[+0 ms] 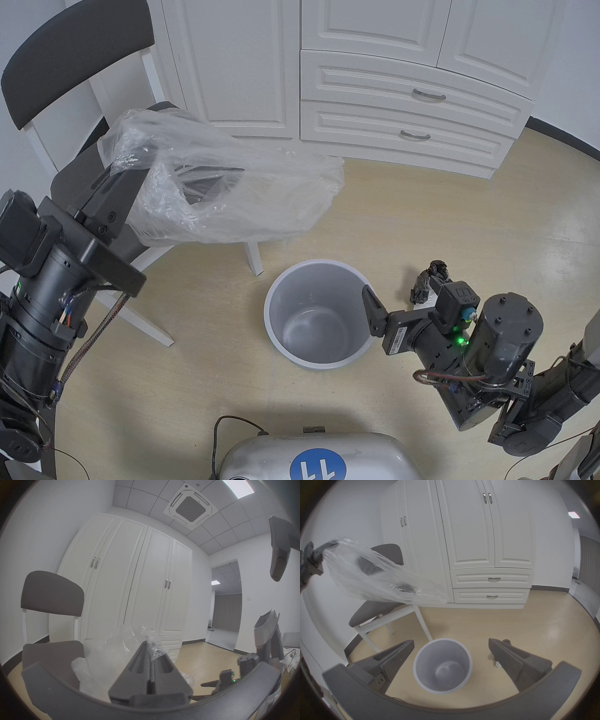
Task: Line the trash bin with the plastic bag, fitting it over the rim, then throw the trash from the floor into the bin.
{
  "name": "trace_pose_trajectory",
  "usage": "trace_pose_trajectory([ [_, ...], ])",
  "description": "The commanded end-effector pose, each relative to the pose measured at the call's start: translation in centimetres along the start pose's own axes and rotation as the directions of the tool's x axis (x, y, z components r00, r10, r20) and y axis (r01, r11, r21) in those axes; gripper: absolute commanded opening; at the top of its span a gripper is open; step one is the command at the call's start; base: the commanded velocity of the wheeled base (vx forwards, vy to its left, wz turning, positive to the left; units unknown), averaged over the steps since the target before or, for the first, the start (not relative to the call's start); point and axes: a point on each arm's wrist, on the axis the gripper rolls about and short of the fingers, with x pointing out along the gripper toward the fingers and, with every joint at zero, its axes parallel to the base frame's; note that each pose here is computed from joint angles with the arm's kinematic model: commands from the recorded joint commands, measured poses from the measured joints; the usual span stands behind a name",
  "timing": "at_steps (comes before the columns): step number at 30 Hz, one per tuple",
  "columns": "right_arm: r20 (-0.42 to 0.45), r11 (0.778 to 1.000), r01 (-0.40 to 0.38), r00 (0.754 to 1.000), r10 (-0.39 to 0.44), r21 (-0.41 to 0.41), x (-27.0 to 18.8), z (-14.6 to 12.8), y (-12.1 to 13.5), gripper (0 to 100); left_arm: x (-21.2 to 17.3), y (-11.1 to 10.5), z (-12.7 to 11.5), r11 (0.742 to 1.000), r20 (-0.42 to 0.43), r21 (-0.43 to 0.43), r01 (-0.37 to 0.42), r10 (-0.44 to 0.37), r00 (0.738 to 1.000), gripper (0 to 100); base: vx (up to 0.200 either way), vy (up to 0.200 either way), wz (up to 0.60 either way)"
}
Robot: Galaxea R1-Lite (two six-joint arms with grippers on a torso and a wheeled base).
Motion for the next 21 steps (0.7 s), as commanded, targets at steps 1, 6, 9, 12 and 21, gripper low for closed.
trace_pose_trajectory([
  [1, -0.003, 0.999, 0.046, 0.999, -0.046, -0.005, 1.7, -0.6, -0.4, 100, -0.2, -0.7, 0.2, 0.999, 0.004, -0.013, 0.032, -0.032, 0.999, 0, 0.000, 0.000, 0.00],
  [6, -0.006, 0.998, 0.063, 0.998, -0.063, -0.006, 2.4, -0.8, -0.8, 100, -0.4, -0.9, 0.1, 0.999, 0.001, -0.018, 0.044, -0.044, 0.999, 0, 0.000, 0.000, 0.00],
  [9, 0.014, 0.998, 0.069, 0.998, -0.069, 0.006, 2.6, -0.6, -0.9, 100, -0.5, -1.0, 0.0, 0.999, -0.006, -0.017, 0.048, -0.048, 0.999, 0, 0.000, 0.000, 0.00],
  [12, 0.022, 0.997, 0.075, 0.997, -0.075, 0.012, 2.7, -0.5, -1.1, 100, -0.5, -1.1, 0.0, 0.999, -0.004, -0.018, 0.051, -0.051, 0.999, 0, 0.000, 0.000, 0.00],
  [21, 0.136, 0.991, 0.110, 0.986, -0.099, -0.073, 3.4, 3.3, -3.5, 100, -0.8, -1.6, -0.1, 0.996, -0.013, -0.035, 0.077, -0.077, 0.997, 0, 0.000, 0.000, 0.00],
])
